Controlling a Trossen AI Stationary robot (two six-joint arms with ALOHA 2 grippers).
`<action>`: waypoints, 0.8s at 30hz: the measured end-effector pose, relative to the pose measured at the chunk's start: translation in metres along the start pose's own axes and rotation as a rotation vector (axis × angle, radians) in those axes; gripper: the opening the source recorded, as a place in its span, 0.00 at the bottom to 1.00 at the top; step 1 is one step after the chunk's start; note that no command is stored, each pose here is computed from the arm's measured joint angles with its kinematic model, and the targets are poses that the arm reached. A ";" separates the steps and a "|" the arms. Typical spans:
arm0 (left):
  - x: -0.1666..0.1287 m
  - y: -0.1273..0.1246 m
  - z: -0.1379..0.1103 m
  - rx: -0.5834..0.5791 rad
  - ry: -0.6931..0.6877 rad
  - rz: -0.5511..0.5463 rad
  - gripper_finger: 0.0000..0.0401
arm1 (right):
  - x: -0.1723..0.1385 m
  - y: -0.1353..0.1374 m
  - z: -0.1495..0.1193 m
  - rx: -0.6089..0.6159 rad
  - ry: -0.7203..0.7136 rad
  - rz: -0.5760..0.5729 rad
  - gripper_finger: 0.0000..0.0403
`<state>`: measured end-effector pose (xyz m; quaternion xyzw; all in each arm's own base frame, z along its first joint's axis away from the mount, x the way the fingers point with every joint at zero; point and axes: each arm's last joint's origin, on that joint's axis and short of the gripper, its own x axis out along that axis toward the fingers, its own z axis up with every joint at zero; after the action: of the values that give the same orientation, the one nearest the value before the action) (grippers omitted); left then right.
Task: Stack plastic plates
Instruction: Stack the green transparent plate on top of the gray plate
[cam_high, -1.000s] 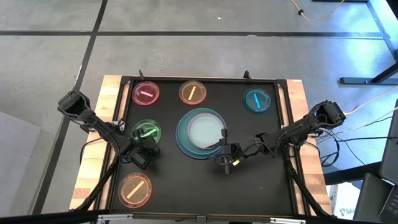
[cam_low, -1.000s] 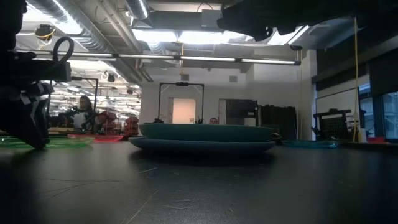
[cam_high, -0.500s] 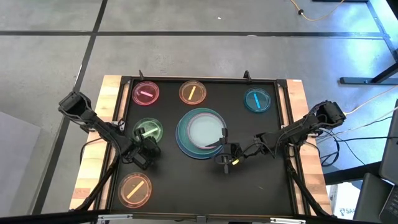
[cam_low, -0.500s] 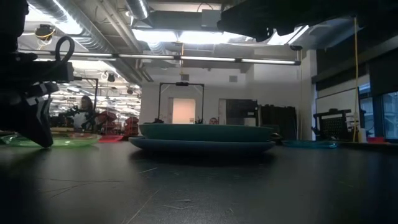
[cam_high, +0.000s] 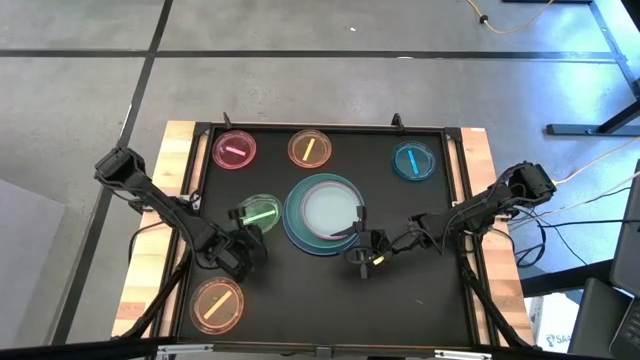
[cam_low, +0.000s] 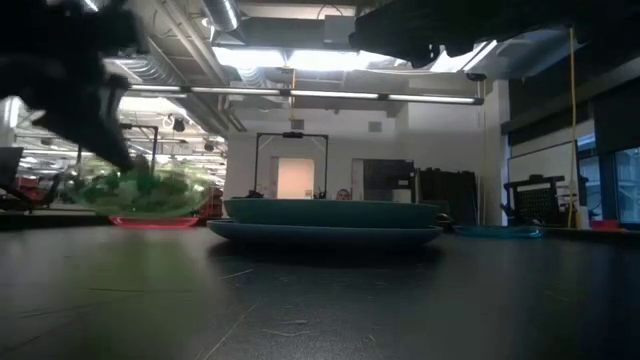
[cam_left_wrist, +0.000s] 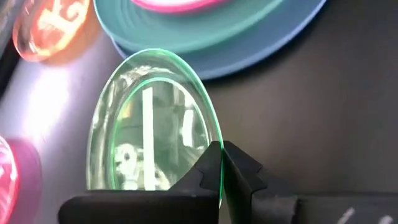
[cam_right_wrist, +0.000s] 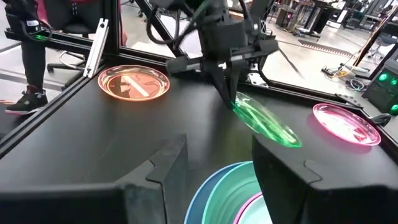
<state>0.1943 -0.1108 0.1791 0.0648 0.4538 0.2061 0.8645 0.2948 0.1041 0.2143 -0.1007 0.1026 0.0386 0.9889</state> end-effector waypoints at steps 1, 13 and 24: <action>-0.002 -0.001 0.004 0.003 -0.016 0.000 0.00 | 0.000 0.000 0.000 0.002 0.000 0.000 0.42; -0.010 -0.013 0.044 0.003 -0.248 -0.123 0.00 | -0.004 0.002 0.005 0.005 -0.021 -0.008 0.42; 0.011 -0.013 0.074 0.043 -0.372 -0.191 0.01 | -0.057 0.023 0.041 -0.041 -0.068 -0.117 0.42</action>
<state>0.2636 -0.1126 0.2095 0.0767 0.2948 0.0981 0.9474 0.2448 0.1318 0.2615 -0.1255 0.0622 -0.0141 0.9900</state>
